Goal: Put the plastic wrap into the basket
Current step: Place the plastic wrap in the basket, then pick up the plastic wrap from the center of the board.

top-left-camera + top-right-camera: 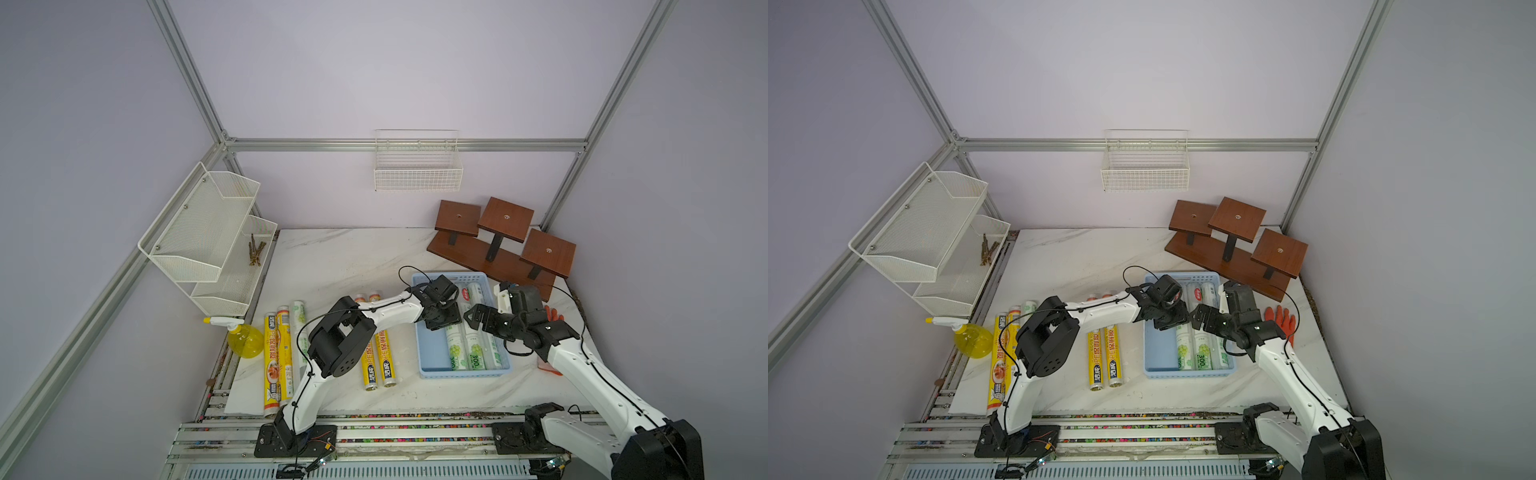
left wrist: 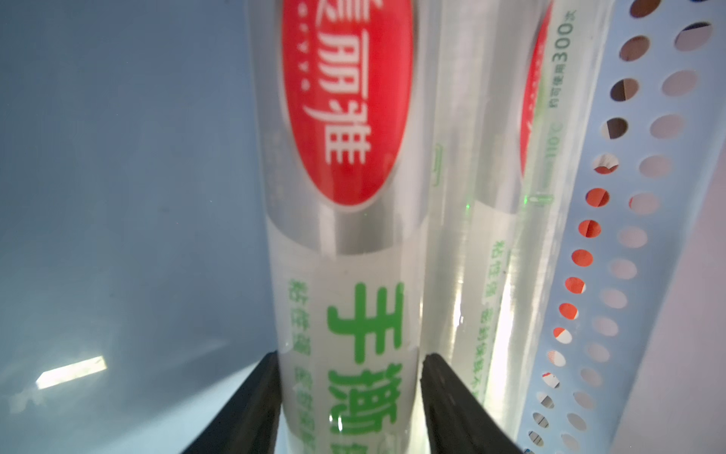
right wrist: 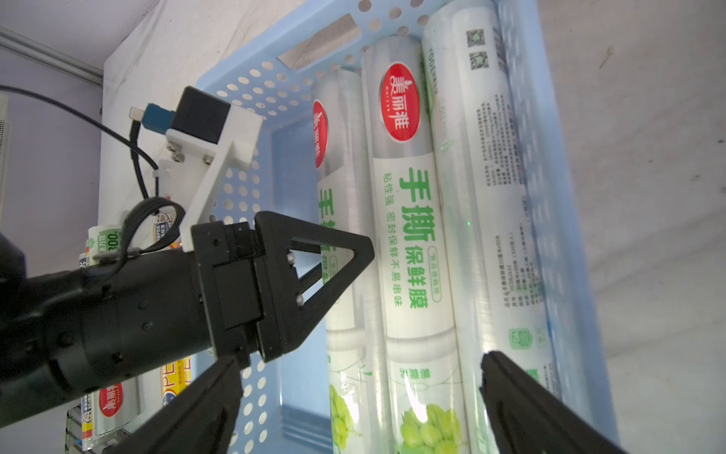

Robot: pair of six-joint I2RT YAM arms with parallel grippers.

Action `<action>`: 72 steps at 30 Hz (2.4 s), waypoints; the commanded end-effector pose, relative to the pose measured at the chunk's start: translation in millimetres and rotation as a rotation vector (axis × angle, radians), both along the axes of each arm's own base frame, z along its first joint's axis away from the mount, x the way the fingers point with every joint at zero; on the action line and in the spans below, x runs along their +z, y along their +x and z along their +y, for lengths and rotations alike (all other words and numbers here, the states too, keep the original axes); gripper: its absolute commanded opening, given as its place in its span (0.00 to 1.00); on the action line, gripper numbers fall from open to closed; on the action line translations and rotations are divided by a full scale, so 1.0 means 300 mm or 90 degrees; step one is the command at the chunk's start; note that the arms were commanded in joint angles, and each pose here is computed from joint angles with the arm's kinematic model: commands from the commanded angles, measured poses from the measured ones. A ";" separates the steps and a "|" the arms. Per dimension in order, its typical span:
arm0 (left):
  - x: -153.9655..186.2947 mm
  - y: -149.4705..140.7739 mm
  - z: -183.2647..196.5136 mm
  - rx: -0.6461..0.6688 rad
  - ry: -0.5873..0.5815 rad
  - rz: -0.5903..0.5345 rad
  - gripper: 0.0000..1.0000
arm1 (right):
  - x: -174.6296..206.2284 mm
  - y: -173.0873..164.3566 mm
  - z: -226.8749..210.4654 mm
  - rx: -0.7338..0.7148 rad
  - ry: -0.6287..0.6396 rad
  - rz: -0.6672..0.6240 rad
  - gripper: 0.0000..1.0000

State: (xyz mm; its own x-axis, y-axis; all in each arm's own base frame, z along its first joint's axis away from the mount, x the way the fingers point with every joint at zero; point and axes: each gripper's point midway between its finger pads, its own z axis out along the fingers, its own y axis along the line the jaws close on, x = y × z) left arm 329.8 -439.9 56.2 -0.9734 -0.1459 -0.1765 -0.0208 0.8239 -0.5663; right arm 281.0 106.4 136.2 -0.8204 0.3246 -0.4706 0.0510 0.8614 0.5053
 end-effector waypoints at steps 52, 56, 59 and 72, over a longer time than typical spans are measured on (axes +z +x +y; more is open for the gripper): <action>0.431 -0.189 1.157 0.323 0.289 -0.327 0.84 | 0.378 -0.141 0.657 0.369 0.184 -0.284 0.94; 0.374 -0.221 1.250 0.356 0.294 -0.289 0.91 | 0.344 -0.169 0.766 0.412 0.181 -0.266 0.94; 0.329 -0.240 1.309 0.378 0.286 -0.259 0.91 | 0.316 -0.196 0.848 0.448 0.172 -0.245 0.95; 0.171 -0.253 1.511 0.495 0.280 -0.143 0.91 | 0.138 -0.224 1.100 0.502 0.077 -0.217 0.99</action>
